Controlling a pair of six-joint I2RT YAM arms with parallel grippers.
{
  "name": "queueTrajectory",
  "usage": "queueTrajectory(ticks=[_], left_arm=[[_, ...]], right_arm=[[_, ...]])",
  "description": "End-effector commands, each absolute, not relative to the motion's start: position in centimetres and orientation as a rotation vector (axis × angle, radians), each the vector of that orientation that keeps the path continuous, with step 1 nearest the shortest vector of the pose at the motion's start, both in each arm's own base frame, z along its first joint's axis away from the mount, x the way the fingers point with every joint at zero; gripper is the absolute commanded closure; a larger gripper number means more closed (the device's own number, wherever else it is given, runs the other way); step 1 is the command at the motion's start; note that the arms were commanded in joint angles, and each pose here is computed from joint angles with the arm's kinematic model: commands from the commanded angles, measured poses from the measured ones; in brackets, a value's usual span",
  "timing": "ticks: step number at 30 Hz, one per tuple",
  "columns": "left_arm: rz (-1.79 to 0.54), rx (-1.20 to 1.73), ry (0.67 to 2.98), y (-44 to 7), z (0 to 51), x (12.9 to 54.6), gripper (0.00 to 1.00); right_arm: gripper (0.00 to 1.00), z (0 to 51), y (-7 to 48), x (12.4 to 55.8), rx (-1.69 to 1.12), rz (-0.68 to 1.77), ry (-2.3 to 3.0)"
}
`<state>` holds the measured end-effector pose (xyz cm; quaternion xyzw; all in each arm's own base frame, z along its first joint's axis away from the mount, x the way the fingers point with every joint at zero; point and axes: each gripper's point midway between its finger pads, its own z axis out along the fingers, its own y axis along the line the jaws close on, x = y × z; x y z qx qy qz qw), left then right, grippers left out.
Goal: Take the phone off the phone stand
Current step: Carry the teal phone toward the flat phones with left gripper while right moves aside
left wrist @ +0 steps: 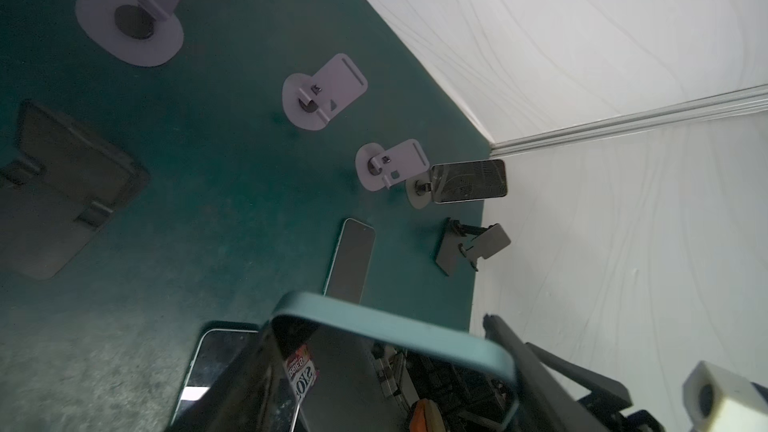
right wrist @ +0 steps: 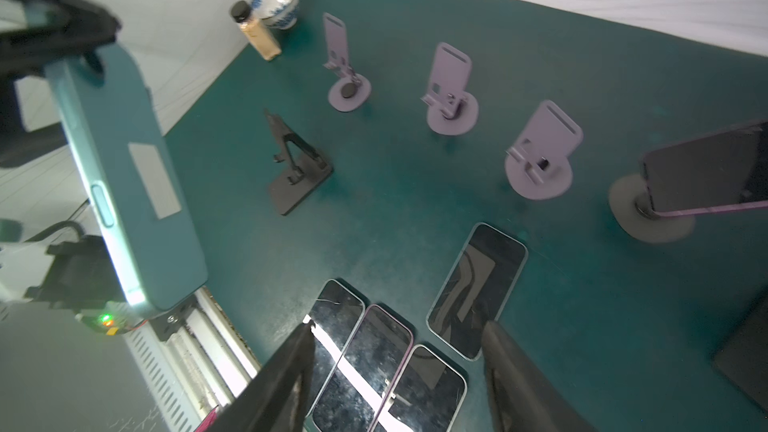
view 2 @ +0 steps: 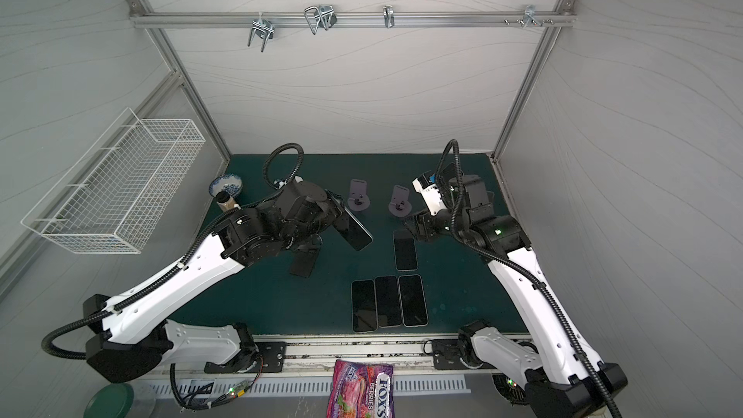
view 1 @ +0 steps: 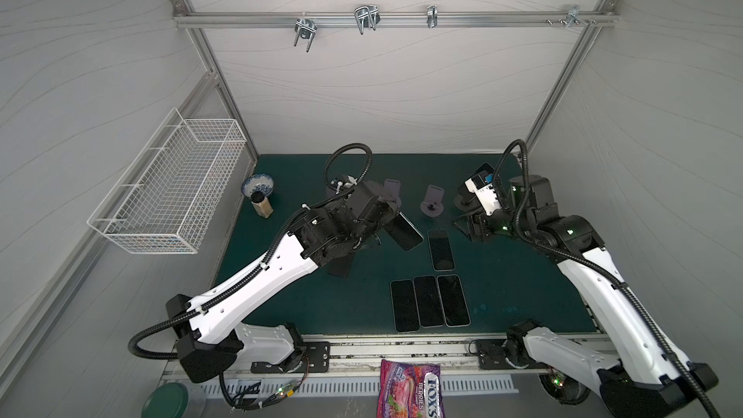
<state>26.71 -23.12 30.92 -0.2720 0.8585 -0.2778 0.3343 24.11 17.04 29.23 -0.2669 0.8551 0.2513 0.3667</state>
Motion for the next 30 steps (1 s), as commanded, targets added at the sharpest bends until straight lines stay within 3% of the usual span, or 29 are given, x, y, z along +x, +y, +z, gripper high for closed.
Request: queueTrajectory(ticks=[1,23,30], left_arm=[[-0.723,-0.677,2.259,-23.2,30.9,26.4,0.37],[-0.586,-0.325,2.681,-27.3,23.1,24.7,0.37],[-0.532,-0.140,2.772,-27.8,22.9,25.3,0.37]], right_arm=[[0.35,28.4,15.8,23.6,-0.671,0.636,2.234],[0.34,28.3,14.8,22.7,-0.662,0.576,2.179],[0.34,27.8,14.6,21.7,-0.726,0.489,2.163]])
